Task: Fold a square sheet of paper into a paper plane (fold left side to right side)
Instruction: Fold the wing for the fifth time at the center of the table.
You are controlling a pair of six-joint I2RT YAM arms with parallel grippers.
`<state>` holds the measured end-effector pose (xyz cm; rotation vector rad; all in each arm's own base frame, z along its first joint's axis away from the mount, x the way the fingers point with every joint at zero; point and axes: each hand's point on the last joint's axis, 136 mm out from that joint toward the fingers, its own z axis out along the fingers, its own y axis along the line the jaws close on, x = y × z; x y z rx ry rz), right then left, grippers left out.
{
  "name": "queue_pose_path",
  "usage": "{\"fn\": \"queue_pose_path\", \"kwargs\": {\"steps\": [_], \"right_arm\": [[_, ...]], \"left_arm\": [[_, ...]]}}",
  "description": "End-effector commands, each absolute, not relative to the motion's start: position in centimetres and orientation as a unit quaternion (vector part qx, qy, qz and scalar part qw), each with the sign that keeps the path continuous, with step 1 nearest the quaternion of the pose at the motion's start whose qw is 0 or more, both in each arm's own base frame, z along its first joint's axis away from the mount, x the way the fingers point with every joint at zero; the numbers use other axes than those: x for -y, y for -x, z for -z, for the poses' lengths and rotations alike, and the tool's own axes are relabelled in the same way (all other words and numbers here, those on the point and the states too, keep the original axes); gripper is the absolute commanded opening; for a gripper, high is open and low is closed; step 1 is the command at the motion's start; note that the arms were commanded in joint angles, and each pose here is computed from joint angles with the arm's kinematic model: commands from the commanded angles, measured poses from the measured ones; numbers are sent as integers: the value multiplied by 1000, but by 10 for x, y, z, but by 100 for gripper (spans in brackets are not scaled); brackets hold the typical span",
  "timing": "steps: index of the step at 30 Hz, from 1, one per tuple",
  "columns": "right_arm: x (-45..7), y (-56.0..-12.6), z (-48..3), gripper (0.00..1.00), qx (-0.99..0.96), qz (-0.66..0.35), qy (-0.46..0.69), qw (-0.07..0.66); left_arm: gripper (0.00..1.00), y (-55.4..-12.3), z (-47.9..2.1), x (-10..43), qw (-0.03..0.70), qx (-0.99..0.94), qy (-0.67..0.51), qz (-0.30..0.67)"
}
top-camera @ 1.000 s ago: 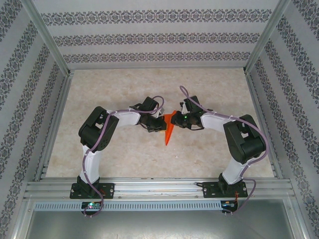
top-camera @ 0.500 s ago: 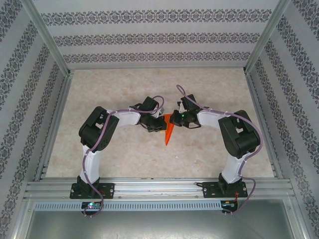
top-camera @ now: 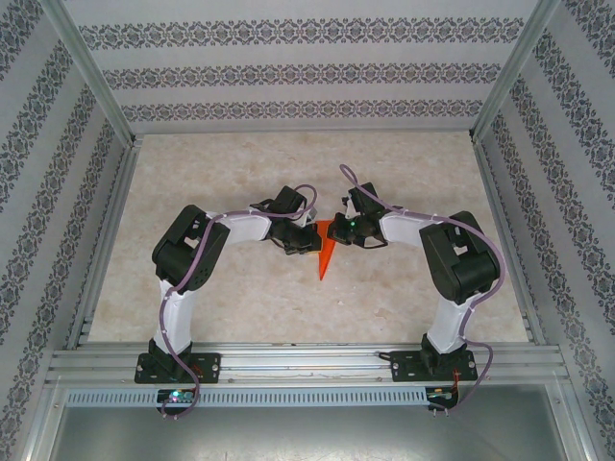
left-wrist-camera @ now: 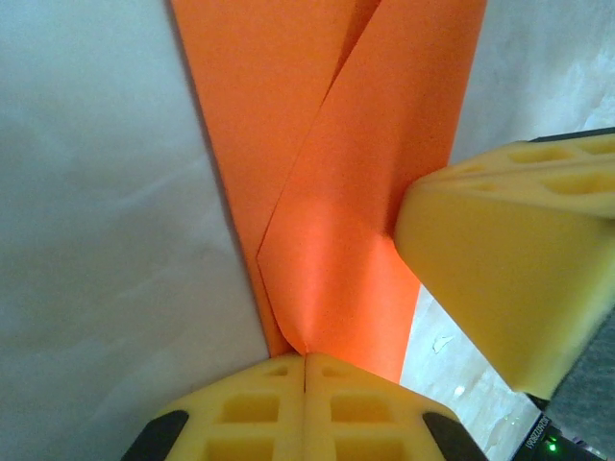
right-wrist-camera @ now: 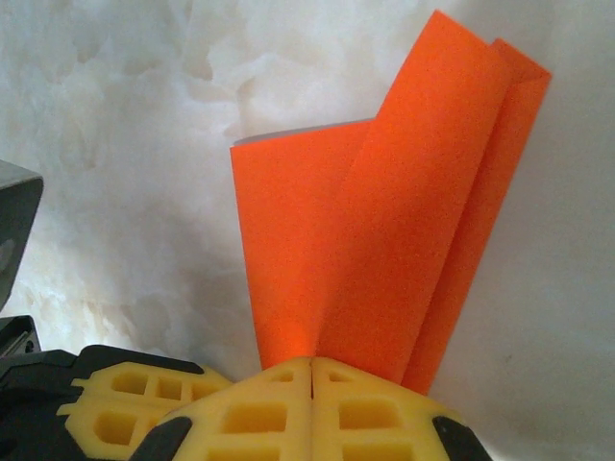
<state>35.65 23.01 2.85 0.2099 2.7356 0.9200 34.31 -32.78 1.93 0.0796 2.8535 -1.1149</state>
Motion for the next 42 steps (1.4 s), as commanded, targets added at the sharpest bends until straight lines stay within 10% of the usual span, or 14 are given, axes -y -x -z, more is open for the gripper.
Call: {"fn": "queue_pose_path", "kwargs": {"steps": [1, 31, 42], "right_arm": [[-221, -350, -13, 1, -946, -296, -80, 109], [-205, -324, 23, 0, -956, -268, -101, 59], [-201, -302, 38, 0, -957, -270, -101, 32]], "left_arm": [[2, -321, 31, 305, -9, -958, -5, 285], [2, -322, 23, 306, 2, -956, -8, 293], [24, -338, -31, 308, 56, -943, -9, 328]]}}
